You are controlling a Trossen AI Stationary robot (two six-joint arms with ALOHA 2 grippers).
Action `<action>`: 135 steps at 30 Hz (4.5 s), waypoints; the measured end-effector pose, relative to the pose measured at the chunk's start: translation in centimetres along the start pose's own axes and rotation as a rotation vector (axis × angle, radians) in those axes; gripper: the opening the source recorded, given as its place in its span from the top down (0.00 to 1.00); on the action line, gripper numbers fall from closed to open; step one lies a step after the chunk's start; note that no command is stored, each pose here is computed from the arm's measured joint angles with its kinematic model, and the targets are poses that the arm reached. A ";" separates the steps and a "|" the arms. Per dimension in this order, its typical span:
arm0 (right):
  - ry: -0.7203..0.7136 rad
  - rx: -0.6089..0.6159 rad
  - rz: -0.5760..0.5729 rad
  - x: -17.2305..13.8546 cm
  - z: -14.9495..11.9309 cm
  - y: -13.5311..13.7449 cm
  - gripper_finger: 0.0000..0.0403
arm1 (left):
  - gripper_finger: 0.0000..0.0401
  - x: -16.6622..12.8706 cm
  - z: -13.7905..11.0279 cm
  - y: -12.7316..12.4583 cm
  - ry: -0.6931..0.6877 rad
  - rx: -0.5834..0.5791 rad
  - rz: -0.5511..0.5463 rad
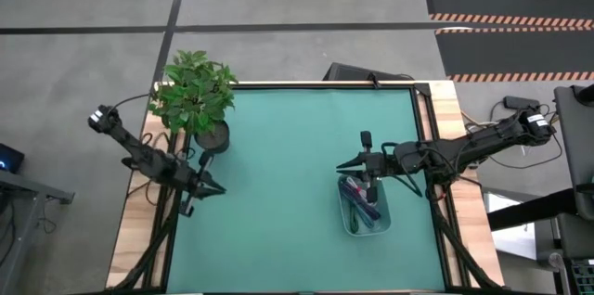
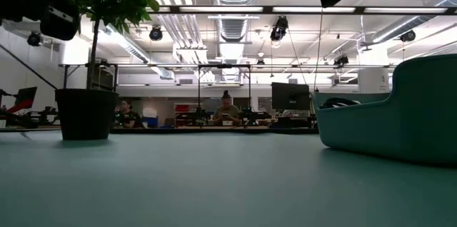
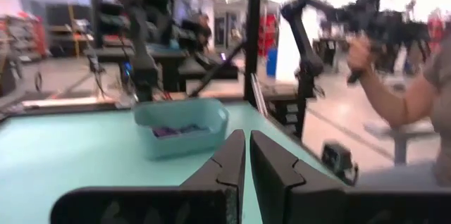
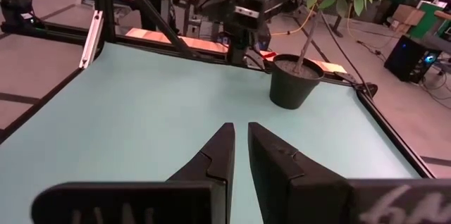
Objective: Pick and place USB-C Cables
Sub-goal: Return to Home Position
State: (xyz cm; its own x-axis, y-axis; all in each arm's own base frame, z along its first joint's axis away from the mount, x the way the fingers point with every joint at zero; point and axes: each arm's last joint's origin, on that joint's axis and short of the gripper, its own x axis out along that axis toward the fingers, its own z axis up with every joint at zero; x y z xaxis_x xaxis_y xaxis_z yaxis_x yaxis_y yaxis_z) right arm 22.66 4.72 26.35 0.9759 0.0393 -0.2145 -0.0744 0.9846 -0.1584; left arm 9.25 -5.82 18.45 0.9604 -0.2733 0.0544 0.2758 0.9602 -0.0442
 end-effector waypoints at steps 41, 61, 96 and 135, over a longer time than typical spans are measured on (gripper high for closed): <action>0.002 -0.019 0.000 0.0 0.0 0.0 0.92 | 0.98 -0.3 -2.0 3.6 0.163 0.027 0.215; -0.097 -0.181 -0.013 -1.7 1.0 -0.4 0.92 | 0.98 -0.2 -2.0 3.9 0.152 0.001 0.296; -0.434 -0.284 -0.208 -12.7 -5.0 -3.5 0.92 | 0.98 0.0 -2.1 3.9 0.163 0.002 0.296; -0.480 0.166 0.090 -11.4 -10.4 -2.2 0.92 | 0.98 0.1 -2.3 3.9 0.188 0.006 0.296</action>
State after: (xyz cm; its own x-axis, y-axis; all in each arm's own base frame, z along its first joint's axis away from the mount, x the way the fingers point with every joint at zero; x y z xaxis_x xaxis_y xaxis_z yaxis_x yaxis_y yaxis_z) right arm 9.56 0.31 19.17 0.9541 0.1606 0.2528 -0.1671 0.9859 0.0041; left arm 10.52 -2.28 15.99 0.9895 0.0114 -0.1444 -0.0151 0.9996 -0.0250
